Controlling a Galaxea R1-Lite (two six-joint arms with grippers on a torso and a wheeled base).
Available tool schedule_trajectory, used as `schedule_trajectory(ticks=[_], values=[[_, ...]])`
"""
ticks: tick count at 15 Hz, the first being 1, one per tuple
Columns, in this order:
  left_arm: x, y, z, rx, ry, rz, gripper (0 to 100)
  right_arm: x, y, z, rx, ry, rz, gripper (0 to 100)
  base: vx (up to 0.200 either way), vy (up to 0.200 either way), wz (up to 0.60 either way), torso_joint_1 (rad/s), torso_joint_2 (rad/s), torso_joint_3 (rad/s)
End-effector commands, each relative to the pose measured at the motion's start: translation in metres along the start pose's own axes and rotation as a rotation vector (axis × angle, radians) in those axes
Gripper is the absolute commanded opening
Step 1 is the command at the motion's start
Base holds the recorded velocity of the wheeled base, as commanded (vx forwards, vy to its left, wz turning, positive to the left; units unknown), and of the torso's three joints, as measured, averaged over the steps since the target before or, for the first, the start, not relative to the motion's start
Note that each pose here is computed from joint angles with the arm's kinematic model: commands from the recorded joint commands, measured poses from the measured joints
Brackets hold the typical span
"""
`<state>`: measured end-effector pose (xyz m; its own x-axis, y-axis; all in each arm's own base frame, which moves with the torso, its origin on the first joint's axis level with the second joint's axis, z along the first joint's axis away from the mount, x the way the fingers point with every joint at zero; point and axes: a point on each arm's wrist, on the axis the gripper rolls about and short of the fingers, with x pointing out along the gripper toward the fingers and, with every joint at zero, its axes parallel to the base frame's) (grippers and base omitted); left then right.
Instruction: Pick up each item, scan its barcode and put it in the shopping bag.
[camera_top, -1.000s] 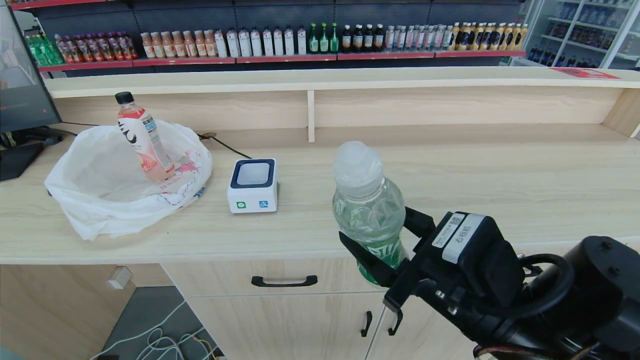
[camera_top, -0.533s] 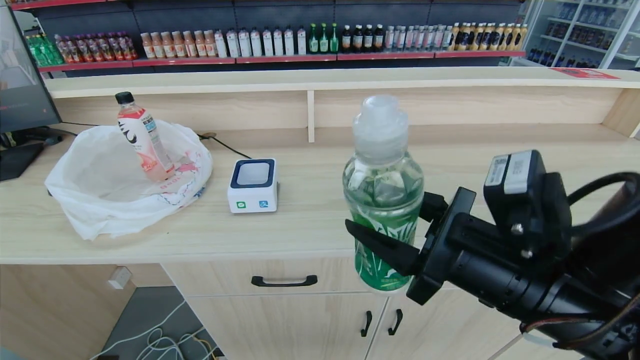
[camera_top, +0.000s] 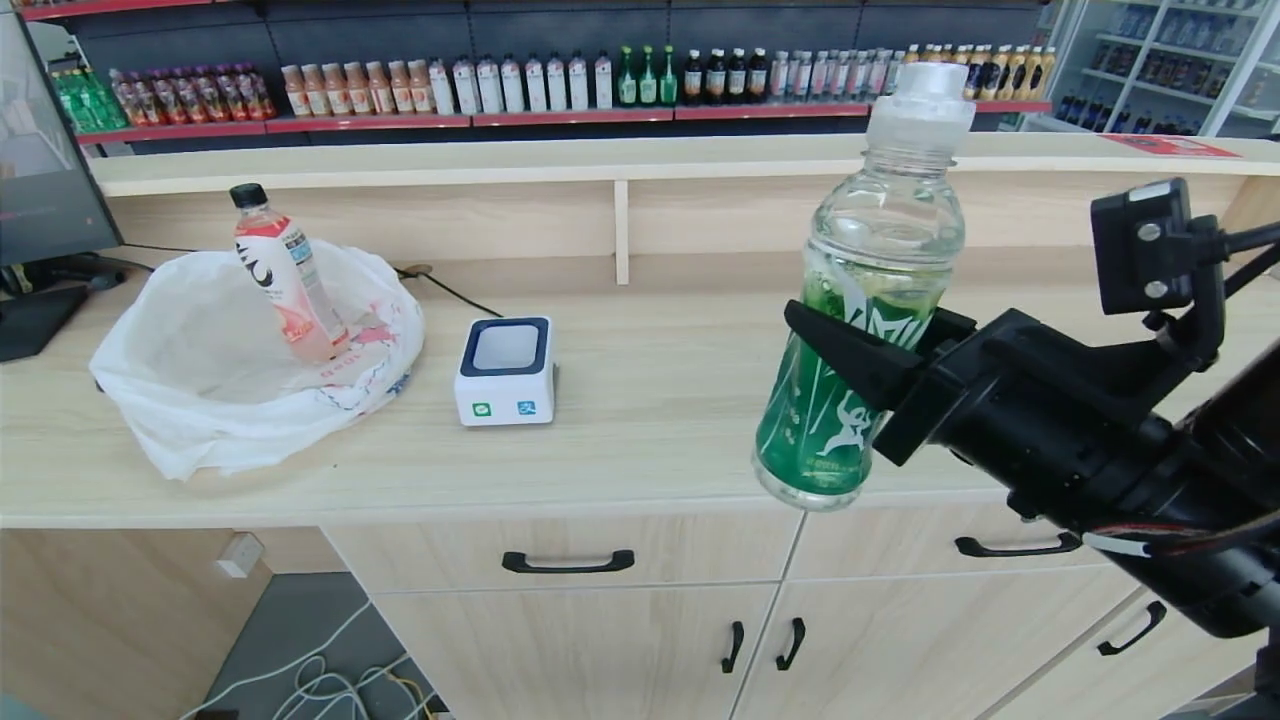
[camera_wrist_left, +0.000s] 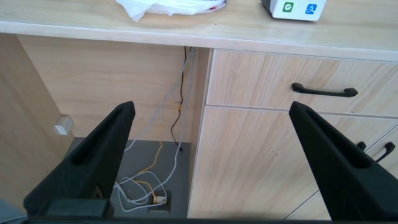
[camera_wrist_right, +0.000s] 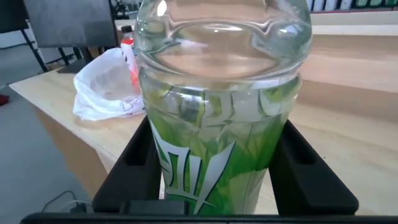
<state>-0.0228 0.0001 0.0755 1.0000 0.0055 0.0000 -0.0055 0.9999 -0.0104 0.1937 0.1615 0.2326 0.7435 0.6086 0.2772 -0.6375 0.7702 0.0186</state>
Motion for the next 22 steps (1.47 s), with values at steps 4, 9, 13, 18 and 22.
schedule_trajectory(ticks=[4,9,13,18,22], values=[[0.000,0.000,0.000,0.000,0.000,0.001,100,-0.020,-0.041,-0.009,0.054,-0.009,-0.156,0,0.000,0.000,0.00,0.000,0.00,0.000],[0.000,0.000,0.000,0.000,0.000,0.001,100,-0.039,-0.053,-0.020,0.031,-0.013,-0.223,0,0.000,0.000,0.00,0.000,0.00,0.000],[0.000,0.000,0.000,0.001,0.000,0.001,100,-0.043,-0.058,-0.022,0.025,-0.002,-0.244,0,0.000,0.000,0.00,0.000,0.00,0.000],[0.000,0.000,0.000,0.000,0.000,0.001,100,-0.045,-0.064,-0.019,0.015,-0.015,-0.271,0,0.000,0.080,0.00,0.001,0.00,0.000],[0.000,0.000,0.000,0.000,0.000,0.001,100,-0.046,-0.064,-0.019,0.017,-0.013,-0.271,0,0.000,0.200,0.00,0.012,0.00,0.000]])
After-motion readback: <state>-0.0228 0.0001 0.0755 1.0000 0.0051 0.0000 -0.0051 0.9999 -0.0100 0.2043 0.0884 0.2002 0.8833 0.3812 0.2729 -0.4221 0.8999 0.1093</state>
